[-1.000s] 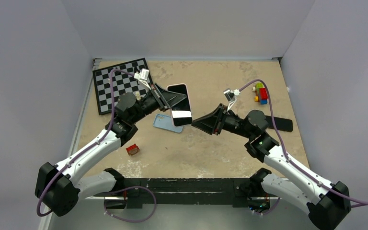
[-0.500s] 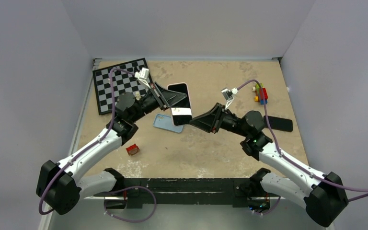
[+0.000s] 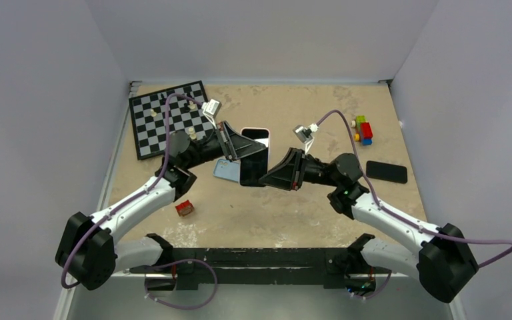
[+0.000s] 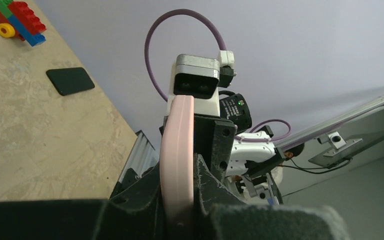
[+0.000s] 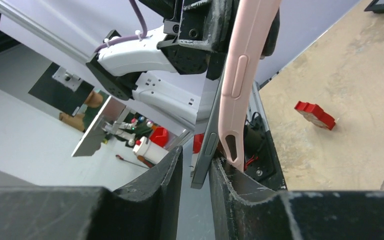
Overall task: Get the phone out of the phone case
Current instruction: Remove the phone case from the phone.
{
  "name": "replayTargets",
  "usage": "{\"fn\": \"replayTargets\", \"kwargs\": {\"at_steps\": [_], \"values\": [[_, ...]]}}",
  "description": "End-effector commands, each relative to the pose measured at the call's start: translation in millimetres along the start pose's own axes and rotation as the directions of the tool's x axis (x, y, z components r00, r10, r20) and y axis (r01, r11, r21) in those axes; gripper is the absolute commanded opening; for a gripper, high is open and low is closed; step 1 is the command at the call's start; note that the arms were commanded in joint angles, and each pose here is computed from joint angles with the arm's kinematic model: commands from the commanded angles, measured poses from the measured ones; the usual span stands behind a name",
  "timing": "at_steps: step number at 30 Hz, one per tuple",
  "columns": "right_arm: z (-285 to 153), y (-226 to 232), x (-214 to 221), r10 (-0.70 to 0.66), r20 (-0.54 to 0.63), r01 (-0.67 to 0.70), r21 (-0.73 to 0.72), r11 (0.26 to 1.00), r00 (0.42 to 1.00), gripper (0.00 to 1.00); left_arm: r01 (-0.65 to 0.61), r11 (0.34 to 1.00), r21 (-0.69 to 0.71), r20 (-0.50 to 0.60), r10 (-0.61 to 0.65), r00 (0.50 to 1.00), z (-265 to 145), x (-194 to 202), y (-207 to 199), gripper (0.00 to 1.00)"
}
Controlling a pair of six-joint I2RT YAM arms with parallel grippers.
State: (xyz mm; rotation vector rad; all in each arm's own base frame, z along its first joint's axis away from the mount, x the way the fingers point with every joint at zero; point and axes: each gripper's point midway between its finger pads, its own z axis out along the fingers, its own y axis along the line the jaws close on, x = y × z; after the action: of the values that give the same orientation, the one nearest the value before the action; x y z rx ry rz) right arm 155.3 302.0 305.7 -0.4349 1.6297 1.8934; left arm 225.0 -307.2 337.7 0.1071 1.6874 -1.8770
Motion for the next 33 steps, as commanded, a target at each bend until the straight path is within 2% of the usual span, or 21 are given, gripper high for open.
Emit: {"fn": "replayTargets", "kwargs": {"at_steps": [1, 6, 8, 10, 12, 14, 16, 18, 21, 24, 26, 30, 33], "values": [[6, 15, -26, -0.063, 0.114, 0.070, -0.060, 0.996, 0.991, 0.29, -0.016, 0.988, 0.155, -0.165, 0.042, 0.985, -10, 35, -42, 0.00], [7, 3, -31, -0.036, 0.143, 0.038, -0.012, 0.999, 0.989, 0.23, -0.029, 0.988, 0.152, -0.140, 0.051, 0.989, -7, 31, -44, 0.00], [8, -2, -31, -0.029, 0.146, 0.027, 0.015, 1.000, 0.989, 0.16, -0.032, 0.988, 0.150, -0.126, 0.051, 0.991, -6, 28, -45, 0.00], [6, -5, -33, -0.031, 0.162, 0.024, 0.042, 0.999, 0.986, 0.02, -0.045, 0.989, 0.144, -0.125, 0.063, 0.990, -6, 27, -46, 0.01], [3, -5, -33, -0.028, 0.176, 0.020, 0.050, 0.999, 0.984, 0.00, -0.066, 0.992, 0.107, -0.129, 0.079, 0.988, -7, 27, -42, 0.18], [0, 1, -34, -0.035, 0.177, 0.029, 0.038, 0.999, 0.984, 0.00, -0.110, 0.991, 0.074, -0.125, 0.118, 0.985, -10, 26, -40, 0.39], [-2, 8, -34, -0.043, 0.174, 0.040, 0.021, 0.999, 0.984, 0.00, -0.167, 0.985, 0.049, -0.122, 0.172, 0.977, -14, 26, -39, 0.54], [-6, 13, -35, -0.040, 0.174, 0.039, 0.009, 0.999, 0.984, 0.00, -0.239, 0.971, 0.015, -0.114, 0.239, 0.964, -20, 22, -37, 0.65], [-13, 21, -38, -0.035, 0.193, 0.039, -0.017, 0.999, 0.981, 0.00, -0.300, 0.952, -0.052, -0.114, 0.293, 0.949, -29, 18, -30, 0.72], [-23, 24, -41, -0.022, 0.215, 0.028, -0.028, 0.999, 0.976, 0.00, -0.375, 0.918, -0.129, -0.084, 0.367, 0.926, -42, 11, -21, 0.73], [-30, 25, -44, -0.012, 0.232, 0.020, -0.034, 0.999, 0.973, 0.00, -0.403, 0.902, -0.154, -0.075, 0.396, 0.915, -50, 12, -16, 0.71], [-37, 33, -46, 0.018, 0.236, 0.000, -0.075, 0.997, 0.972, 0.00, -0.427, 0.899, -0.095, -0.066, 0.422, 0.904, -57, 26, -11, 0.57], [-37, 41, -47, 0.027, 0.225, 0.000, -0.119, 0.993, 0.974, 0.00, -0.410, 0.911, -0.052, -0.083, 0.405, 0.911, -57, 35, -9, 0.62]]}}
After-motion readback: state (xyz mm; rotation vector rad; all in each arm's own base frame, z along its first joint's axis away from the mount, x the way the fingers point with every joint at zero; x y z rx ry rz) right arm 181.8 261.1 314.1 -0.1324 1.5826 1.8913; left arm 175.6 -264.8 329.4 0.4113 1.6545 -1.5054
